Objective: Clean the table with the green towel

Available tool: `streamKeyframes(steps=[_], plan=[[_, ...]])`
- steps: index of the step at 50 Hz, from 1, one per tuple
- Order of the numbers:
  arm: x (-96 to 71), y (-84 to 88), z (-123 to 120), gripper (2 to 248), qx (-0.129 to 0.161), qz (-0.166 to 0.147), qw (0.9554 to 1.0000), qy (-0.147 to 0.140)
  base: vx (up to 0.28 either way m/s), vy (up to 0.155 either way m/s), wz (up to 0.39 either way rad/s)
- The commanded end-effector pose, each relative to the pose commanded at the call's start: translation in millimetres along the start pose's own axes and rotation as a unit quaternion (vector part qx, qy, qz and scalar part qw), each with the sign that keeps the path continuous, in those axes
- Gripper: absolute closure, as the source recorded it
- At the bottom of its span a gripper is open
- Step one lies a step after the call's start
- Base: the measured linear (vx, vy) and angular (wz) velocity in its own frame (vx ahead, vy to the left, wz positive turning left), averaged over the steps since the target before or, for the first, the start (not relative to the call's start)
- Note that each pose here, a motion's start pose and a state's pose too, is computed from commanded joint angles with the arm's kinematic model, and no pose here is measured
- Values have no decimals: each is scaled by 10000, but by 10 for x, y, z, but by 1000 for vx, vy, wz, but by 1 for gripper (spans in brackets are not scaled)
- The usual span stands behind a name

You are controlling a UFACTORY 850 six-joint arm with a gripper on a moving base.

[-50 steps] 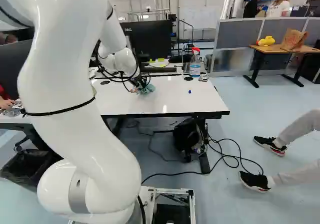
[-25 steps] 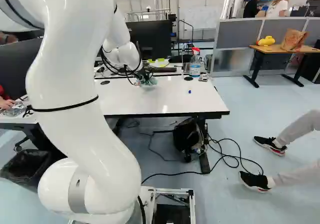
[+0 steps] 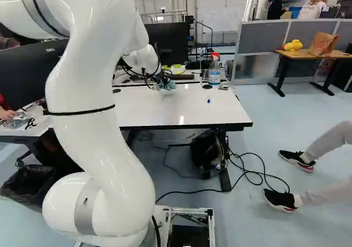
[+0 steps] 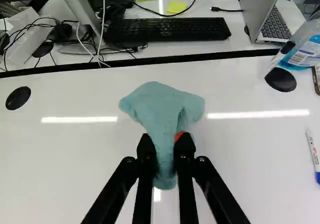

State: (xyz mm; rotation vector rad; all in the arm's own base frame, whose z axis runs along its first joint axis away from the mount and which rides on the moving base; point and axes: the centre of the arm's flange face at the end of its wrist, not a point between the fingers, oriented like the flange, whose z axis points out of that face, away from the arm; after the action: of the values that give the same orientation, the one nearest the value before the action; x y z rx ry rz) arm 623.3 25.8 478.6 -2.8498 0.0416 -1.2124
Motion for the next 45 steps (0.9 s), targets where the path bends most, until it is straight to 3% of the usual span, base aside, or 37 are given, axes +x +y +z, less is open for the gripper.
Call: streamKeyframes(steps=[26, 45], plan=[[310, 87, 384, 200, -48, 55, 9998, 160, 0, 0, 0], [437, -61, 756, 200, 30, -15, 9998, 205, 0, 0, 0]])
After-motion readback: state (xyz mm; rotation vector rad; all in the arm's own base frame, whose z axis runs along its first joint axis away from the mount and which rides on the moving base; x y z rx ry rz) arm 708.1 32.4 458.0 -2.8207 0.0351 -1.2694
